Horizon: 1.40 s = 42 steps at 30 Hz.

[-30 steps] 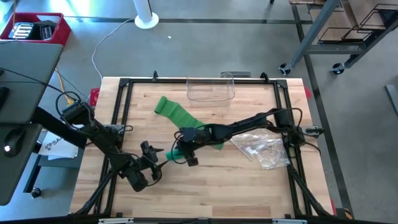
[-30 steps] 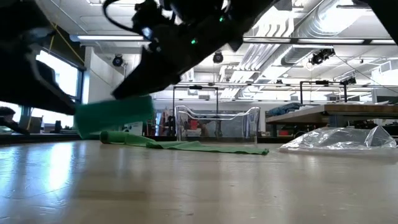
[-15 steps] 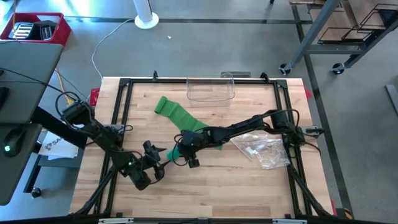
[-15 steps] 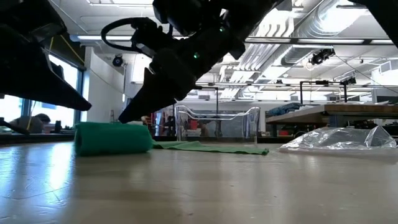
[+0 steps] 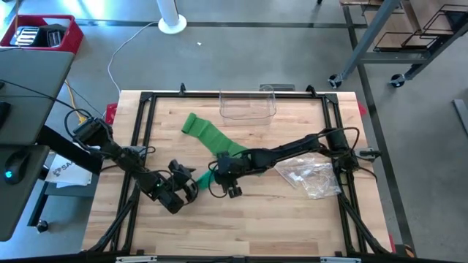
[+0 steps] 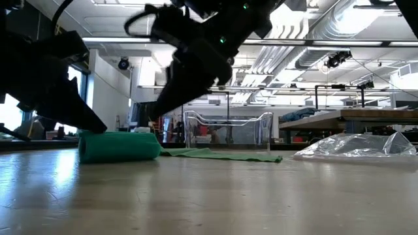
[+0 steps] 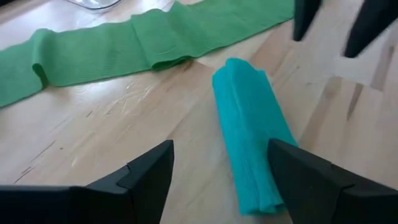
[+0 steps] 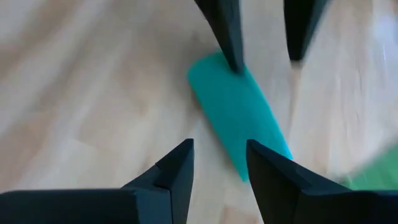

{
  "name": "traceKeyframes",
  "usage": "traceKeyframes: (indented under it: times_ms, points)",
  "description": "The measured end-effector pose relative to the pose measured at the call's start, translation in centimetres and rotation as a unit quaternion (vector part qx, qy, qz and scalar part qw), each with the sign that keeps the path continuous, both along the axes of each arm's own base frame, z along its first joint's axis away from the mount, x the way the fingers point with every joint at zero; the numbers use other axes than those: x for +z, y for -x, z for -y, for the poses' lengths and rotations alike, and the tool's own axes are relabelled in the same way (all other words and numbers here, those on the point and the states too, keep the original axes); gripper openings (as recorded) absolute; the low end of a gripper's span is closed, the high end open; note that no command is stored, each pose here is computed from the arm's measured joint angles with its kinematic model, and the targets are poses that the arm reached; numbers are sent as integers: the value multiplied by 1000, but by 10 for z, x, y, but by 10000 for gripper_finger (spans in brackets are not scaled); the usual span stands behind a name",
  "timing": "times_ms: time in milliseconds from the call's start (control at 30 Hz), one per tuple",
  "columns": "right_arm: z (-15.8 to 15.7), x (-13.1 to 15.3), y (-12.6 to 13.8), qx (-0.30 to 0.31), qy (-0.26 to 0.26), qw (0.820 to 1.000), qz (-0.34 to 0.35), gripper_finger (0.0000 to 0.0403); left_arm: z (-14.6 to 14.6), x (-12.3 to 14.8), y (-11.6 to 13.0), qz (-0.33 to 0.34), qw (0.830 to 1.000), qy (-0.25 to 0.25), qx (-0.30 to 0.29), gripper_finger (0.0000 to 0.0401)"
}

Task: Roll bandage
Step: Roll the blue bandage

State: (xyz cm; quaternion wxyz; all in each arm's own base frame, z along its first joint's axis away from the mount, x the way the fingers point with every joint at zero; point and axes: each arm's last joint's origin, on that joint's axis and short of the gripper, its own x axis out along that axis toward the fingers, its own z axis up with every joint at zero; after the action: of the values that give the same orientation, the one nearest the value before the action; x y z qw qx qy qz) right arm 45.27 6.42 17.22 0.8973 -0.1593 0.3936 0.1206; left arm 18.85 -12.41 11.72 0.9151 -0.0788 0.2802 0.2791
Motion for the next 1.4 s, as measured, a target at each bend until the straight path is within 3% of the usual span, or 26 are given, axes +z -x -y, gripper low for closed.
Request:
traceKeyframes:
  times_ms: [167,267,467,667,967,1267,1400]
  points:
    - [14,-3,-12,17,-3,999,50,138,5,1,1,8,1000,6,-12,234]
    - [29,1,-17,33,-37,996,74,138,11,3,-1,18,999,7,-34,230]
    - [45,-23,-22,85,-91,991,56,138,14,5,-3,19,998,-7,-58,230]
    - [40,-41,-27,65,-57,994,63,138,14,5,-3,19,998,-6,-58,229]
    - [32,-30,-26,71,-63,993,72,119,9,5,15,-7,999,50,-10,229]
    - [43,-26,-30,59,-67,991,101,119,9,4,24,-30,999,19,-18,229]
    - [50,-27,-29,77,-103,988,91,119,12,6,20,-18,999,18,-38,229]
